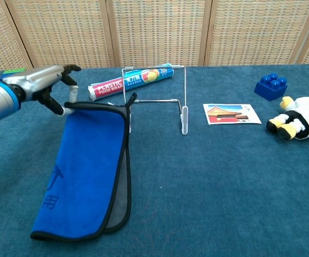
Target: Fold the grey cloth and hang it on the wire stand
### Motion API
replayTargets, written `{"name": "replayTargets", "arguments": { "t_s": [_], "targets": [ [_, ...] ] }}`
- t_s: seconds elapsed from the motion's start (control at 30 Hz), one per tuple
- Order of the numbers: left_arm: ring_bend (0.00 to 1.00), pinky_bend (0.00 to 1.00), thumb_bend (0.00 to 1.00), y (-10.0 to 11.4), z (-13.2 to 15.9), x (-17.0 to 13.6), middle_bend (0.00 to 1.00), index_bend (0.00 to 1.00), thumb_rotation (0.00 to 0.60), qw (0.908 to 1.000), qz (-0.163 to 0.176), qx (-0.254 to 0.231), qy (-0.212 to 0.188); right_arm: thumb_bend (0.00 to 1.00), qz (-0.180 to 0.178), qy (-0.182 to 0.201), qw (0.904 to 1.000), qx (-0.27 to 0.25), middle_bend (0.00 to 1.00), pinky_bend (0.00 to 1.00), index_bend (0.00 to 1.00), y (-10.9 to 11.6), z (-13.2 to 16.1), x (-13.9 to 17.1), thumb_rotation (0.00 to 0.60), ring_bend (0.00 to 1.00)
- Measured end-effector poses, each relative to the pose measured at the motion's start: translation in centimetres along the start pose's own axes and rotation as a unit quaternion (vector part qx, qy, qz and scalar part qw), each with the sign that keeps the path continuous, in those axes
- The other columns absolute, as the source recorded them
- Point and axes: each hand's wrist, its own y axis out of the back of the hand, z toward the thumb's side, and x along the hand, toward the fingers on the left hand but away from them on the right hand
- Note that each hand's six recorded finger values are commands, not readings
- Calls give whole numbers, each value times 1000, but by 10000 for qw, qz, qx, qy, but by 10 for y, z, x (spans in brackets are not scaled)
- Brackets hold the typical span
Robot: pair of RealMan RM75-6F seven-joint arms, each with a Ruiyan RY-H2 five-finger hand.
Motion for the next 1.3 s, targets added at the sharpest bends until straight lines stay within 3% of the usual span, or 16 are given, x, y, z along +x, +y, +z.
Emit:
{"name": "replayTargets", "arguments": {
  "t_s": [0.4, 0.77, 1.3],
  "targets": [
    [0, 0, 477, 83, -15, -4, 0, 854, 600, 9978, 655, 96, -94, 0, -44, 32, 10000, -69, 0, 0, 0, 4, 0, 2, 600, 0],
    [0, 0, 477, 172, 7, -14, 0, 859, 600, 9866, 1515, 190, -568, 0, -16, 52, 10000, -74, 0, 0, 0, 3, 1, 1, 600, 0],
    [0, 0, 477, 218, 33, 21, 0, 860, 600, 9833, 1706, -551, -324, 0, 24, -51, 10000, -52, 0, 0, 0, 0, -3, -3, 600, 0]
  ]
}}
